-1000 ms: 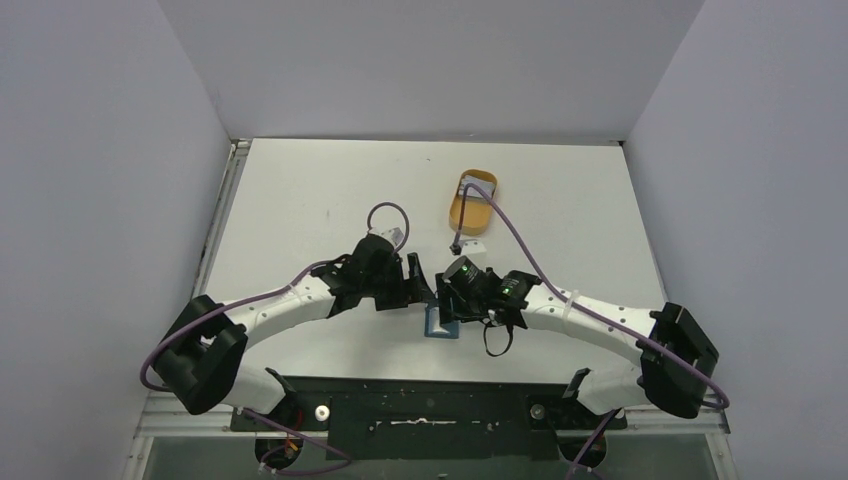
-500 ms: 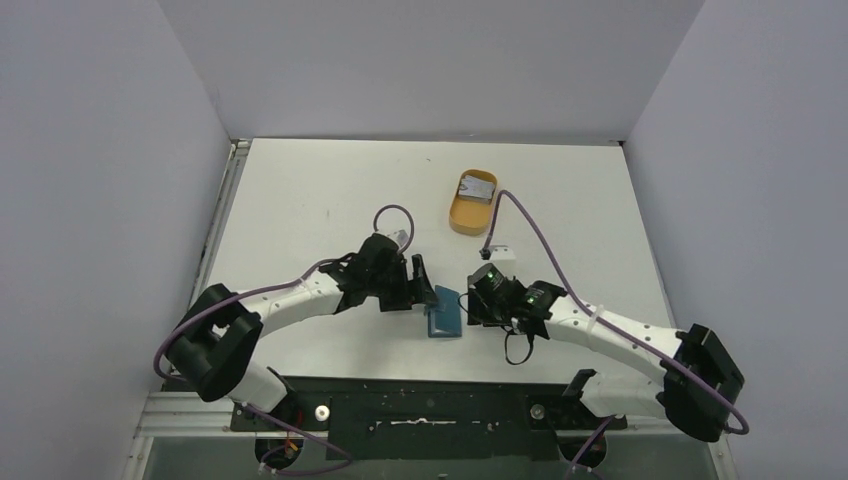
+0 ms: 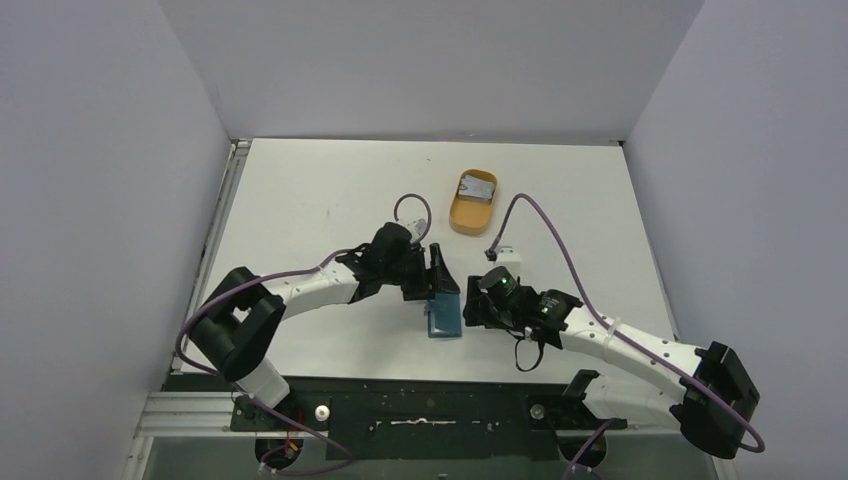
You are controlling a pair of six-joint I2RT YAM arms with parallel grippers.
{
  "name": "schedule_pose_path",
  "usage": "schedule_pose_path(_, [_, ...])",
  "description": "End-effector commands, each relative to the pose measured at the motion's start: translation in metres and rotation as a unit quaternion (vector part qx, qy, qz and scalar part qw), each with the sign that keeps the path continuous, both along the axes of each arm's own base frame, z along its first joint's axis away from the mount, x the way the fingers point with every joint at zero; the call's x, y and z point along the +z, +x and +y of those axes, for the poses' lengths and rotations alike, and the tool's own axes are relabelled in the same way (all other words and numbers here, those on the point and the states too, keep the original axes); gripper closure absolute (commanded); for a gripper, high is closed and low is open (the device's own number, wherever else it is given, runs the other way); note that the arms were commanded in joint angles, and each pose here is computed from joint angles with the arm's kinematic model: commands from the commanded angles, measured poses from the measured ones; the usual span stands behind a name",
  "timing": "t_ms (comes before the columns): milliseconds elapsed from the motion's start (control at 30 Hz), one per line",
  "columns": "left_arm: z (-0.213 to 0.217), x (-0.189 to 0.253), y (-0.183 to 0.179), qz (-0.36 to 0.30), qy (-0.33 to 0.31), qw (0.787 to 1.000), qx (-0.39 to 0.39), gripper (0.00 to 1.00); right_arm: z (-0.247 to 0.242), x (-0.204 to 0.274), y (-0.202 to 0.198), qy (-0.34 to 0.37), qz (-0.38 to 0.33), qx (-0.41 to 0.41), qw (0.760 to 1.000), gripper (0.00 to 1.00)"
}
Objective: Put the credit cards into the card holder
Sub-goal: Open the card holder at the center of the board.
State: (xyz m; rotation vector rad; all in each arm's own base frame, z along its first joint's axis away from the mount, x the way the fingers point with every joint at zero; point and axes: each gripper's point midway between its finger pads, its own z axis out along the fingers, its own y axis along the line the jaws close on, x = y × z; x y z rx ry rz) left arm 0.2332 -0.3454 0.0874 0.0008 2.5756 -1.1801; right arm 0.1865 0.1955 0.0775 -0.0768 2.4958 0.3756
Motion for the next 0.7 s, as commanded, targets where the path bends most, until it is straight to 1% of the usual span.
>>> schedule_pose_path(0, [-0.027,0.030,0.008,-0.025,-0.059,0.998,-0.025,0.32,0.011,0.013,0.008,0.035,-0.029,0.009,0.999,0.42])
schedule_pose_path(133, [-0.037,0.037,0.008,-0.021,-0.081,0.996,-0.032,0.34,0.013,0.015,0.008,0.042,-0.035,0.020,0.998,0.41])
schedule_pose_path(300, [-0.049,0.045,0.009,-0.023,-0.093,0.994,-0.044,0.35,0.016,0.024,0.006,0.065,-0.053,0.031,0.996,0.34])
schedule_pose_path(367, [-0.054,0.046,0.008,-0.021,-0.096,0.994,-0.048,0.36,0.015,0.028,0.005,0.072,-0.061,0.032,0.995,0.33])
schedule_pose_path(533, [-0.064,0.048,0.010,-0.019,-0.100,0.993,-0.053,0.39,0.007,0.040,0.000,0.081,-0.084,0.032,0.993,0.33])
schedule_pose_path(667, [-0.071,0.047,0.012,-0.018,-0.098,0.993,-0.056,0.40,0.006,0.055,-0.007,0.101,-0.101,0.043,0.989,0.37])
